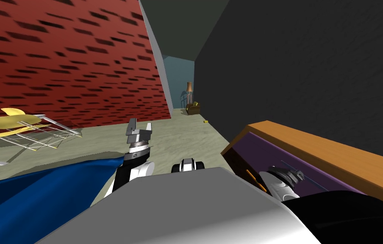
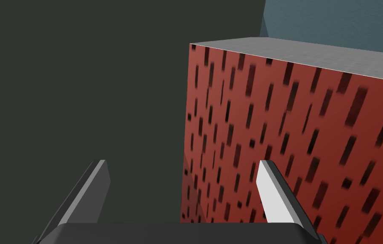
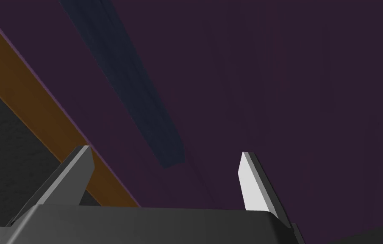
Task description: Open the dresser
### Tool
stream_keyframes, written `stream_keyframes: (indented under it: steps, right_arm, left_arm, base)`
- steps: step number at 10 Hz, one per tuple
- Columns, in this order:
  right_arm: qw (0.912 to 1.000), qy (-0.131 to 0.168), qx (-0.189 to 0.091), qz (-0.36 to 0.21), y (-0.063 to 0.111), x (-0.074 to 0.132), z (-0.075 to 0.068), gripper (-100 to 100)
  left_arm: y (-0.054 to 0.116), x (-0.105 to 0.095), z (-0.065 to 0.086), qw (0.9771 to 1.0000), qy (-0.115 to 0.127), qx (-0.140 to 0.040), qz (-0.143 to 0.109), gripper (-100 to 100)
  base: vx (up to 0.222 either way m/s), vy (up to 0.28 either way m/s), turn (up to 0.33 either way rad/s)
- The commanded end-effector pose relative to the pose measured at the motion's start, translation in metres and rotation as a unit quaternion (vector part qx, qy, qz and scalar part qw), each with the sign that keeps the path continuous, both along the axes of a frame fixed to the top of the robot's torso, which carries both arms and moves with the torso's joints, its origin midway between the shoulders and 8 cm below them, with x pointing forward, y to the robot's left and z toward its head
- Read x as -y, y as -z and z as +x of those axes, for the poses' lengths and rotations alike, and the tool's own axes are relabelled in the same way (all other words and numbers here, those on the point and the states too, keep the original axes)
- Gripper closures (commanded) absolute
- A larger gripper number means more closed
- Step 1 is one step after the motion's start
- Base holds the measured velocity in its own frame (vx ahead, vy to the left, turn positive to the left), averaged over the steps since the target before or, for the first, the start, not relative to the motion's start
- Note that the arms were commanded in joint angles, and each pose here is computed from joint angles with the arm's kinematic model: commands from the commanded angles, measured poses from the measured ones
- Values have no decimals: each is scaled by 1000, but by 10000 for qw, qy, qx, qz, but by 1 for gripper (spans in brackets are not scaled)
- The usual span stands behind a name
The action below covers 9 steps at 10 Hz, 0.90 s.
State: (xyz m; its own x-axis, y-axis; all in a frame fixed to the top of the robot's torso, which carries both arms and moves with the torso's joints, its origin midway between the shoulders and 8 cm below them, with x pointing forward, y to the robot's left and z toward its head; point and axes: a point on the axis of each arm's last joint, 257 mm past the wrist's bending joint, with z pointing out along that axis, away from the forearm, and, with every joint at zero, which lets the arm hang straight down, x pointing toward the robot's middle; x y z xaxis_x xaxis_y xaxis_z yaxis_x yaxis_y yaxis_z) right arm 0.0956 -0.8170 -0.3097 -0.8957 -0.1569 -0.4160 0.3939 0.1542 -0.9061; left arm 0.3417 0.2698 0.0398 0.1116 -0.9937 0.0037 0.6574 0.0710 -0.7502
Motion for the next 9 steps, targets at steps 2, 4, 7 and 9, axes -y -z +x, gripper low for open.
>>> stream_keyframes:
  steps: [2, 4, 7, 9]
  right_arm:
    - [9987, -57, 447, 239, -8, 11, 22, -100]
    - [9965, -103, 731, 381, -15, 18, 38, -100]
    - [9960, -102, 784, 407, -18, 20, 41, -100]
    - [9961, -105, 781, 404, -17, 20, 41, 100]
  left_arm:
    - [0, 0, 0, 10000, 0, 0, 0, 0]
    - [0, 0, 0, 10000, 0, 0, 0, 0]
    - [0, 0, 0, 10000, 0, -1, 0, 0]
    - [0, 0, 0, 10000, -1, -1, 1, 0]
  base:
    - [-69, -7, 28]
    - [-64, -17, 33]
    - [-23, -38, 13]
    - [8, -39, 6]
